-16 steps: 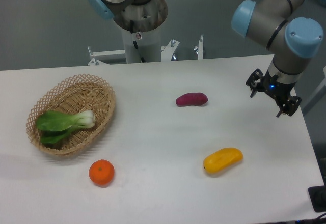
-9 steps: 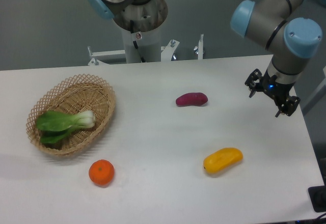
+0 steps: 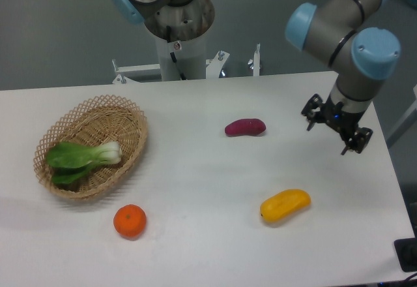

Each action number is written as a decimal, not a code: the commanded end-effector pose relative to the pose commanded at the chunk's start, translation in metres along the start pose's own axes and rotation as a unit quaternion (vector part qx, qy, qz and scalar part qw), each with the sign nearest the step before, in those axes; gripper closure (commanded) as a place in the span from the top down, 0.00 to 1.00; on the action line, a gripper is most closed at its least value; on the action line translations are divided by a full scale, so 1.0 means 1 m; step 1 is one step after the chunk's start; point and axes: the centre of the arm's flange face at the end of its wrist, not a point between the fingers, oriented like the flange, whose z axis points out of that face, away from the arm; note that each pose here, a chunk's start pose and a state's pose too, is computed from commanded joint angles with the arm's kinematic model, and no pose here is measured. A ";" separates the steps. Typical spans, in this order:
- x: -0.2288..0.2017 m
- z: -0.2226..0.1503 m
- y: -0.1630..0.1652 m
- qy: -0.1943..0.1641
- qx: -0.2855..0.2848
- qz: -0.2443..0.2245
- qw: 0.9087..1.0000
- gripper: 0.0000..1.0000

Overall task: Pick up the green vegetable from the basket
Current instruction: 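Move the open gripper across the table toward the wicker basket, then lower the gripper into the basket and close it on the bok choy, then lift the bok choy up out of the wicker basket, then carry the held bok choy away from the basket toward the mango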

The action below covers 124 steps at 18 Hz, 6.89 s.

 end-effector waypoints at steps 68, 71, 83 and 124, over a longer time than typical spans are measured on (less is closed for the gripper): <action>0.331 0.044 -0.310 0.160 0.079 0.017 0.984 0.02; 0.294 0.019 -0.300 0.145 0.107 -0.007 0.984 0.02; 0.113 -0.032 -0.205 0.058 0.153 -0.098 0.982 0.02; -0.072 -0.008 0.031 -0.038 0.010 -0.096 0.995 0.11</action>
